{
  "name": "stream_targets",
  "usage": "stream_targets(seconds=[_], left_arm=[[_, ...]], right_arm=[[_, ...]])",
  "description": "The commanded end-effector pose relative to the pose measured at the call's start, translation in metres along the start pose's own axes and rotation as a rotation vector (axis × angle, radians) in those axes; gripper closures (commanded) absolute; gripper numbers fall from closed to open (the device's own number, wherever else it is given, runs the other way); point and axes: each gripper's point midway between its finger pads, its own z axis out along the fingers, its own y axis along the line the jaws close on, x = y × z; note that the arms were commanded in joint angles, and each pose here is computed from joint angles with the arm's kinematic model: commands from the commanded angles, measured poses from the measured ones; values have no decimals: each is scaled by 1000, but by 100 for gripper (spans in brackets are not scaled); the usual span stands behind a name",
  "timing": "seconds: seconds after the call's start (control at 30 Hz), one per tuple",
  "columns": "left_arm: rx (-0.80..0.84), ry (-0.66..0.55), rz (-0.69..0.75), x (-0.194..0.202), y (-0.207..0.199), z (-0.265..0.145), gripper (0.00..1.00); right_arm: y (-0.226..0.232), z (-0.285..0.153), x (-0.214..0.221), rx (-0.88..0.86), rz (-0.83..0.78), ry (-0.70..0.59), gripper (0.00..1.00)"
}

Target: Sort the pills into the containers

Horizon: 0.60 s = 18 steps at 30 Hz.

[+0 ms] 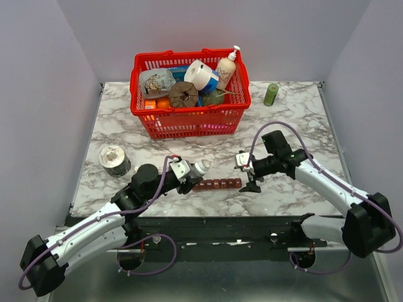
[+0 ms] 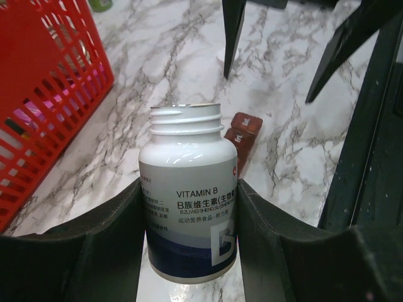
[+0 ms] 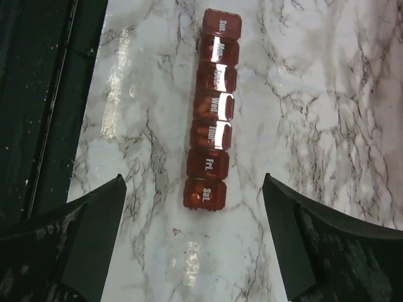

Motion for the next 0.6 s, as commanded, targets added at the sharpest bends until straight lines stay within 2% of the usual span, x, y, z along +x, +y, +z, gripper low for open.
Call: stream_targets(seconds=[0.0, 0.13, 0.17, 0.23, 0.27, 0.57], left_arm=[[-75, -170, -32, -36, 12, -2, 100], [-45, -181, -46, -36, 8, 3, 100], [-39, -183, -46, -36, 7, 4, 100], [-30, -186, -44, -36, 6, 8, 100], [-23, -190, -68, -37, 5, 9, 100], [25, -221, -88, -45, -2, 15, 100]], right_arm=[[-31, 4, -51, 20, 50, -155, 3], [-36, -13, -119, -59, 147, -357, 4], [-35, -15, -129, -77, 229, -375, 4], [-50, -22, -148, -40, 236, -409, 4], [-51, -21, -152, -52, 303, -410, 4], [-55, 6, -171, -146, 452, -376, 8]])
